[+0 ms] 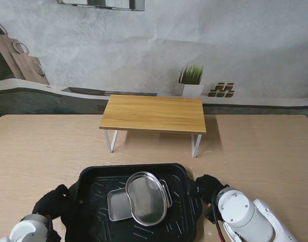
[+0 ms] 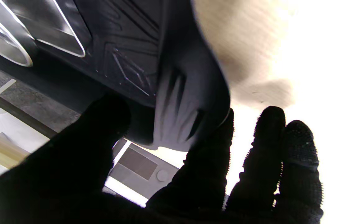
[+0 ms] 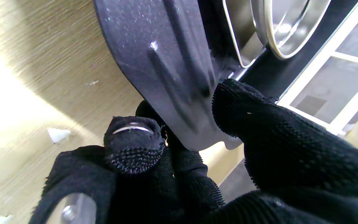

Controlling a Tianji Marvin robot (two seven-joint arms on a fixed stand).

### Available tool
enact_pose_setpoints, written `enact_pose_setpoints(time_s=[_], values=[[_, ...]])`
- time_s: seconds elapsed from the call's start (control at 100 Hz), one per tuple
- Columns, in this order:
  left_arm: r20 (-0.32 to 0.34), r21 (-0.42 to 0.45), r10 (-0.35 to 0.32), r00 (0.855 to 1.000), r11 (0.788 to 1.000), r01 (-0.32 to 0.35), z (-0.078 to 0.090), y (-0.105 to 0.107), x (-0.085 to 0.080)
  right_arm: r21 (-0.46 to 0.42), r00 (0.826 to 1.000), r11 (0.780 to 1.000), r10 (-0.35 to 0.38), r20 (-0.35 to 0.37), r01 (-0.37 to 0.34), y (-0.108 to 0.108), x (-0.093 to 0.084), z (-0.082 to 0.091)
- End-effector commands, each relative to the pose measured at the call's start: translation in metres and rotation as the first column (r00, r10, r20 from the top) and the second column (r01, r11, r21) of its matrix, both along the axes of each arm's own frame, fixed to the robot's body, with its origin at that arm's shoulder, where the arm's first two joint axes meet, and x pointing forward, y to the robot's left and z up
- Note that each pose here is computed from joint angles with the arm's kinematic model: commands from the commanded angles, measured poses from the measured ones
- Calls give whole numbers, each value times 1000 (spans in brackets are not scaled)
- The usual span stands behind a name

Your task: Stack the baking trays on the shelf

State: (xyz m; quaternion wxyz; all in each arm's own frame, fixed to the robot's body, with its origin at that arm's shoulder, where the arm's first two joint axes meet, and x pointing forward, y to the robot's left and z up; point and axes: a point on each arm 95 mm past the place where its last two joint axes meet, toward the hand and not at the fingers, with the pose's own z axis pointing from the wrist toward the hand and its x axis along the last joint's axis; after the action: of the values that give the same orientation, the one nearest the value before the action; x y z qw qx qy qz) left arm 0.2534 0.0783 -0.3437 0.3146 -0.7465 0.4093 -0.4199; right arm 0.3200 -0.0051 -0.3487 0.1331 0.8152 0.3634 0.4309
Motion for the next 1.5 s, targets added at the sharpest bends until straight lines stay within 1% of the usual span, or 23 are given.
enact_pose_setpoints(time_s=[0.0, 0.13, 0.22, 0.33, 0.4, 0.47, 0.61, 0.8, 0.98, 1.17, 1.33, 1.49], values=[[-21, -11, -2, 1000, 1000, 2, -3, -6, -8, 28, 1000, 999, 24, 13, -24, 9, -2, 6], [-48, 25, 0, 999, 1000, 1, -6, -10, -12, 25, 999, 999, 30, 15, -30, 10, -3, 6], [-59, 35, 5, 998, 999, -3, -9, -14, -11, 20, 999, 999, 43, 12, -44, 11, -4, 5], [-27, 20, 31, 999, 999, -31, -13, -20, -7, 23, 999, 998, 54, 5, -54, 13, -4, 4], [0, -11, 50, 999, 999, -50, -14, -23, -4, 23, 998, 998, 57, 4, -57, 14, -4, 4], [26, -53, 66, 997, 996, -65, -14, -26, -1, 49, 999, 998, 47, -4, -47, 15, -5, 5], [67, -108, 75, 995, 992, -67, -7, -27, 3, 101, 999, 995, 25, -22, -23, 15, -5, 11], [61, -146, 65, 996, 988, -55, 6, -24, 8, 147, 998, 989, 8, -61, 1, 13, -4, 23], [44, -158, 49, 998, 987, -42, 17, -22, 14, 157, 997, 988, 7, -83, 6, 11, 0, 35], [40, -152, 24, 999, 988, -18, 28, -22, 18, 156, 995, 988, 15, -99, 0, 10, 5, 43], [38, -163, 9, 999, 987, -3, 34, -21, 21, 157, 995, 988, 19, -99, -4, 11, 7, 48], [39, -165, 2, 999, 986, 4, 36, -20, 23, 153, 995, 988, 21, -99, -5, 11, 9, 52]])
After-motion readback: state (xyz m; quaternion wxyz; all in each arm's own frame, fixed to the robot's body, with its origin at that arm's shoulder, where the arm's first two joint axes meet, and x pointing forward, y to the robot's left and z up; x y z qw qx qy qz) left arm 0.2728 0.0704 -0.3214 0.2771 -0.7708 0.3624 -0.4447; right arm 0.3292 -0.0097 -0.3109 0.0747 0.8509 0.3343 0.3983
